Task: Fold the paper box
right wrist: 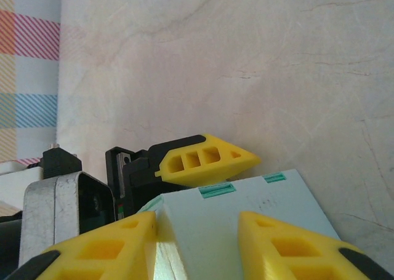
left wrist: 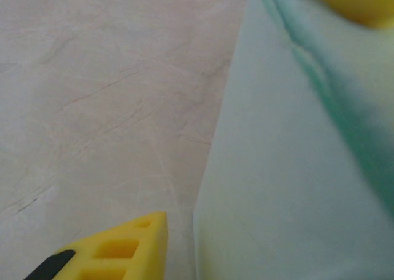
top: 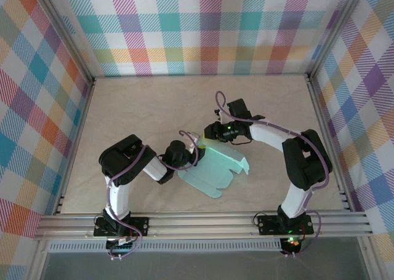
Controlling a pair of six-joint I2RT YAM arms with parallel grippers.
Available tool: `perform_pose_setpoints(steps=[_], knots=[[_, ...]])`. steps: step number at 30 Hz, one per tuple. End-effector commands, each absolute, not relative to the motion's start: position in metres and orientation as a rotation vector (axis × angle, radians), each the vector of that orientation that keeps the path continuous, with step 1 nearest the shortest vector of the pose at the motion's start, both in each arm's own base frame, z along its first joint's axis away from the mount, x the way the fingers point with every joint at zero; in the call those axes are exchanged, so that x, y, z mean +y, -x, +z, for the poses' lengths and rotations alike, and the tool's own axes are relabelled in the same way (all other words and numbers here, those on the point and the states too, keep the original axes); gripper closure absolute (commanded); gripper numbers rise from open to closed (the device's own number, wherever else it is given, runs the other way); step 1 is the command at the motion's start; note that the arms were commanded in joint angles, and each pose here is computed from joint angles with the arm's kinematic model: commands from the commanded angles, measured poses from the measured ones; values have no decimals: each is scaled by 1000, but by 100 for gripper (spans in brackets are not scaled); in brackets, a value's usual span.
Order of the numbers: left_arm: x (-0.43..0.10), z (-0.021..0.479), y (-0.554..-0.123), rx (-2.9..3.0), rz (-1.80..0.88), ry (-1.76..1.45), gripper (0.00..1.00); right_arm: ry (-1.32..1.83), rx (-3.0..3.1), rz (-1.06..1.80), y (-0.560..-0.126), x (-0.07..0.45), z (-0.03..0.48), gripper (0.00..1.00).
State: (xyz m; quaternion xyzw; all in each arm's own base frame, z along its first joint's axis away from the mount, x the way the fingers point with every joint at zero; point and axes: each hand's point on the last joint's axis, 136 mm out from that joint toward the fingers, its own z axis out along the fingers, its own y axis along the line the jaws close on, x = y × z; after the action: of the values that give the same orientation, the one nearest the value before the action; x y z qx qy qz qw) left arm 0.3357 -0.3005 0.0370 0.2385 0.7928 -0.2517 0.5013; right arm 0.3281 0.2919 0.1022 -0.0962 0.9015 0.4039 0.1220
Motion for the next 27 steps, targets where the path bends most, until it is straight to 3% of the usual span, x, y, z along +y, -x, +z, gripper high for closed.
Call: perform_pose_setpoints(steps=[1, 20, 27], knots=[[-299, 56, -337, 1865, -609, -557, 71, 261, 2842, 917, -303, 261, 54, 62], [-293, 52, -361, 1917, -511, -444, 100, 99, 2771, 1194, -306, 286, 83, 64], [-285, 45, -368, 1951, -450, -399, 100, 13, 2751, 1232, -304, 285, 82, 65]])
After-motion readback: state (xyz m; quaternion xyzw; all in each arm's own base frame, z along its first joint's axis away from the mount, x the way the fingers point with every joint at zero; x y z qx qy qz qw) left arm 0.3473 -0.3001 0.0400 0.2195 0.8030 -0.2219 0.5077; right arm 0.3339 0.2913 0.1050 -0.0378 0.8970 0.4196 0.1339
